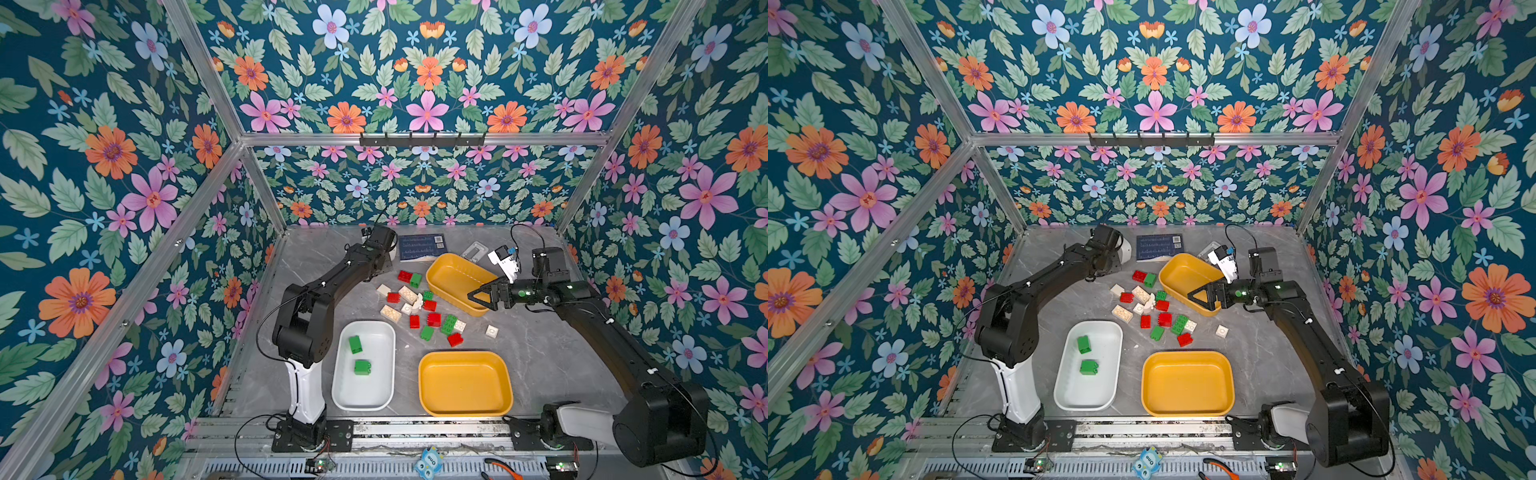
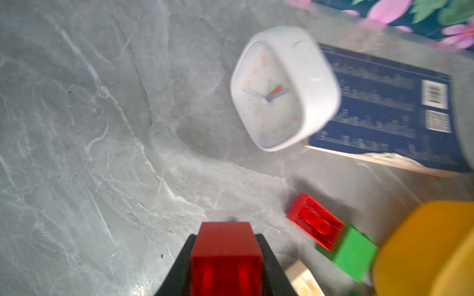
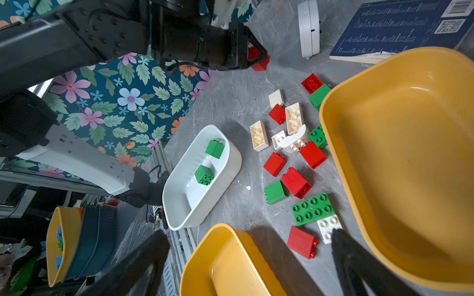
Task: Sort the legos into containers by color
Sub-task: 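Carry the red brick with the left gripper into the farther yellow tray and release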
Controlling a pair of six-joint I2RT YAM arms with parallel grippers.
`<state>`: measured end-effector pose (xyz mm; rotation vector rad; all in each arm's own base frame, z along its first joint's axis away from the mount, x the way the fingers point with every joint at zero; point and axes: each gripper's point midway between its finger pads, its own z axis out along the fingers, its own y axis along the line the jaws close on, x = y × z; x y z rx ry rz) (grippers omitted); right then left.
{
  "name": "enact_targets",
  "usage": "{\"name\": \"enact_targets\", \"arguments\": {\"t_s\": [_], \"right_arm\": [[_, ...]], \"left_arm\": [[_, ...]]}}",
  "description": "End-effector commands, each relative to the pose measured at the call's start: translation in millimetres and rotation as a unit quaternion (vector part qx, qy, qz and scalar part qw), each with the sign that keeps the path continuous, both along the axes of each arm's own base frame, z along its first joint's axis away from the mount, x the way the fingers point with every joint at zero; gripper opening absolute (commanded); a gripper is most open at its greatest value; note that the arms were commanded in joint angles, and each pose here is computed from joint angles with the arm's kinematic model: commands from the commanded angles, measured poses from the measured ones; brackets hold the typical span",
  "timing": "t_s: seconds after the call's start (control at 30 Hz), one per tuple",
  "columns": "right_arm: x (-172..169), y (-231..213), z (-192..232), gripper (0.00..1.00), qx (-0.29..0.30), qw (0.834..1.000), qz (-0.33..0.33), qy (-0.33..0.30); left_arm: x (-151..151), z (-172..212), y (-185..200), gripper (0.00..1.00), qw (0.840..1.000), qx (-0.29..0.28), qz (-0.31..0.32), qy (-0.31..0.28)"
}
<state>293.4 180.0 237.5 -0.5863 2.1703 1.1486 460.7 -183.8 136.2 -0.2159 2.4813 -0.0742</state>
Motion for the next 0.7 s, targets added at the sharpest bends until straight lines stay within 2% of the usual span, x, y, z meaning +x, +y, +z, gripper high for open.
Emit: {"name": "enact_targets", "arguments": {"t_s": [0.0,0.23,0.43,0.53,0.67], "right_arm": [[1.1,-0.3,3.2,0.99,0.014,1.0,-0.004,0.003],[6.9,-10.5,5.0,0.99,0.026,0.999,-0.028,0.001],[4.8,-14.0,5.0,0.99,0.023,0.999,-0.036,0.001],[3.3,-15.1,4.8,0.99,0.021,0.999,-0.039,0.002],[1.5,-17.1,2.9,0.99,0.014,0.999,-0.044,0.003]], "left_arm": [[-20.2,19.0,-33.4,0.29,0.996,-0.019,-0.087,0.014],[-36.6,52.6,-131.7,0.28,0.969,-0.103,-0.224,-0.023],[-29.5,40.8,-193.3,0.28,0.942,-0.153,-0.297,-0.045],[-22.9,22.0,-207.7,0.28,0.939,-0.152,-0.306,-0.036],[-14.2,2.6,-213.6,0.35,0.941,-0.141,-0.306,-0.03]]}}
